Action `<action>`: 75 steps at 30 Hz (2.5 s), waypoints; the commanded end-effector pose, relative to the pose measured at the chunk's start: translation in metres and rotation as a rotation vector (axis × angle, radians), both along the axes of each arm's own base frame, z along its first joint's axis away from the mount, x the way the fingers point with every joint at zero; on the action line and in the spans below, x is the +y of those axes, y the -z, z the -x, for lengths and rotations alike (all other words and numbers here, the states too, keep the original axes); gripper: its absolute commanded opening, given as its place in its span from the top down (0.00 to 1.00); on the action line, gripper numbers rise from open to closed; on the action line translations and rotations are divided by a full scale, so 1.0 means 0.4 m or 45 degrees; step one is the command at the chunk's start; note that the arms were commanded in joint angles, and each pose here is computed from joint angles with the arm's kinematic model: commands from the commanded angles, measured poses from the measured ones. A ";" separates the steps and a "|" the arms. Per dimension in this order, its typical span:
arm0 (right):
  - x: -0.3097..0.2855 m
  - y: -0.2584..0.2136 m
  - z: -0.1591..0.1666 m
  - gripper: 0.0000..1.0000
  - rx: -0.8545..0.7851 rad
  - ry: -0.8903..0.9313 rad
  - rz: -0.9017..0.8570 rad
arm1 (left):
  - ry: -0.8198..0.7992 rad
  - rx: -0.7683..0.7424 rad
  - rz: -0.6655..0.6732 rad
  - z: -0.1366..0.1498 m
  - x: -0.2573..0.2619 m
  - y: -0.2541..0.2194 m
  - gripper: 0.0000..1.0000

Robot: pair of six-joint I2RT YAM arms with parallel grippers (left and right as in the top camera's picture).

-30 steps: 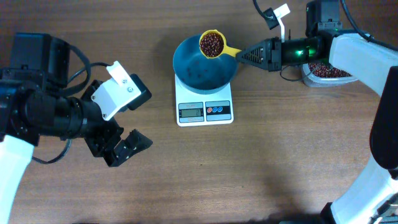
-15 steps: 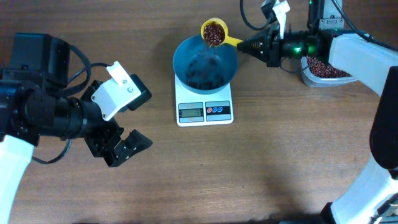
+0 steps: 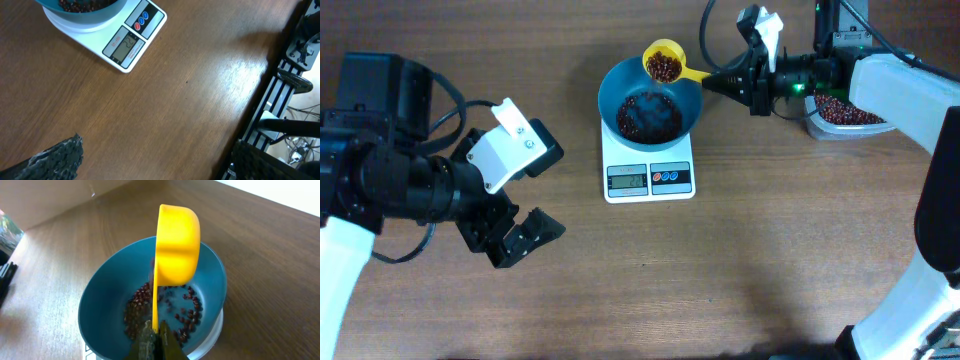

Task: Scoop item into bowl and weigh 50g on scale
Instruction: 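Tilt the yellow scoop with the right gripper to pour beans into the teal bowl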

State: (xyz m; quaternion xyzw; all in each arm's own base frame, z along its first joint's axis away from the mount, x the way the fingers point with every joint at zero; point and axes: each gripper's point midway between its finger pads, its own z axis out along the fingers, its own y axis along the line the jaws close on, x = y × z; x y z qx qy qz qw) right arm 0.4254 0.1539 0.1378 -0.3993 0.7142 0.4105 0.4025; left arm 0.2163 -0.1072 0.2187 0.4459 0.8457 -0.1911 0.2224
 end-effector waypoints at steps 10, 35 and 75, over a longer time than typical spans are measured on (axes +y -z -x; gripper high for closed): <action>-0.009 -0.058 0.004 0.96 -0.096 0.034 0.092 | 0.011 -0.027 0.001 -0.006 0.002 -0.009 0.01; 0.002 -0.049 -0.011 0.96 -0.043 0.130 0.193 | 0.011 -0.027 0.001 -0.006 0.002 -0.009 0.01; 0.055 -0.175 0.076 0.96 -0.120 0.289 0.655 | 0.011 -0.027 0.001 -0.006 0.002 -0.009 0.01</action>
